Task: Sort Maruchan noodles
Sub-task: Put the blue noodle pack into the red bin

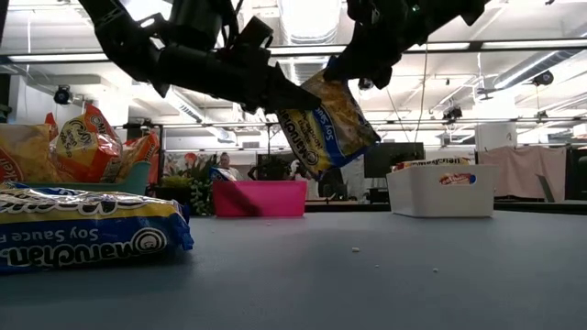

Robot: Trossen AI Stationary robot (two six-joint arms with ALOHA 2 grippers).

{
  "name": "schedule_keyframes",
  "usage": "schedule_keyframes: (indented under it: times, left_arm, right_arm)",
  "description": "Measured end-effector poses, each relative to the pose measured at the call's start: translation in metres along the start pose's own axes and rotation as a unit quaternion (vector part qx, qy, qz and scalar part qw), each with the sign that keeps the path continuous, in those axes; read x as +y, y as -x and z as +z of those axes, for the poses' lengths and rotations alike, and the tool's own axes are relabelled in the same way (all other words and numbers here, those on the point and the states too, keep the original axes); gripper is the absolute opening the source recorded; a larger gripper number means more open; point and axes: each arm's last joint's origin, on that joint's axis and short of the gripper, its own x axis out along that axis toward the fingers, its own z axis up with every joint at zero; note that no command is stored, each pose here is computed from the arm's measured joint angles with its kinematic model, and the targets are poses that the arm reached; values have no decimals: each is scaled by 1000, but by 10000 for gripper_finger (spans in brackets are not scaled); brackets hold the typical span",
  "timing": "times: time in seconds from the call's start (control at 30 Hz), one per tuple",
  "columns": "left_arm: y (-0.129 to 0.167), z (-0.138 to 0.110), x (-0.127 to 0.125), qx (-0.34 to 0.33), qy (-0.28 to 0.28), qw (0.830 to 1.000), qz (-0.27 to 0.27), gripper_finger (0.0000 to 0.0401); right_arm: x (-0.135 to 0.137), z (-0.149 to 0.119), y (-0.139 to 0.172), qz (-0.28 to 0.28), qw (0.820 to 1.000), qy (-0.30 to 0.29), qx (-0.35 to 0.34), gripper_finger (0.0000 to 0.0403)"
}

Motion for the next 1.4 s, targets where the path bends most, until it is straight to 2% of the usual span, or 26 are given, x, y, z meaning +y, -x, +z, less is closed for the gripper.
schedule_keyframes:
  times: [0.13, 0.3, 0.4, 0.53, 0.63, 0.7, 0.77, 0.83, 0.9, 0.97, 1.1, 1.17, 1.23, 1.33, 1.4]
  left_arm:
    - [0, 0, 0, 1, 0, 1000, 0, 95]
    - [0, 0, 0, 0, 9, 1000, 1, 92]
    - [0, 0, 0, 2, 15, 1000, 8, 92]
    - [0, 0, 0, 2, 16, 1000, 13, 92]
    - [0, 1, 2, 8, 21, 999, 49, 94]
    - [3, 3, 6, 22, 25, 995, 97, 94]
    - [6, 9, 12, 41, 30, 984, 169, 95]
    - [8, 16, 23, 77, 29, 964, 254, 95]
    - [8, 22, 37, 119, 38, 930, 346, 95]
    - [9, 31, 55, 161, 53, 897, 408, 95]
    - [7, 45, 98, 223, 133, 857, 444, 96]
    - [3, 42, 114, 253, 146, 841, 456, 96]
    - [-3, 42, 124, 257, 151, 835, 464, 96]
    - [-14, 44, 134, 247, 177, 837, 455, 97]
    - [-20, 38, 137, 247, 199, 833, 453, 97]
  right_arm:
    - [0, 0, 0, 0, 1000, 0, 1, 11]
    - [0, 0, 0, 0, 1000, -10, 0, 25]
    - [0, 0, 0, 0, 1000, -15, -1, 59]
    - [0, 2, 4, 0, 1000, -24, -7, 125]
    - [-4, 8, 14, -6, 999, -28, -22, 175]
    - [-8, 12, 25, -12, 999, -32, -36, 203]
    - [-12, 16, 38, -31, 998, -39, -45, 224]
    - [-15, 18, 50, -66, 995, -40, -56, 239]
    - [-17, 17, 59, -109, 991, -41, -62, 250]
    - [-20, 15, 65, -141, 987, -43, -70, 257]
    - [-22, 1, 66, -163, 983, -45, -69, 262]
    - [-24, -1, 66, -168, 982, -45, -71, 262]
    - [-24, 0, 70, -171, 981, -46, -79, 261]
    - [-25, 2, 76, -173, 980, -48, -88, 257]
    - [-25, 0, 77, -173, 980, -47, -84, 255]
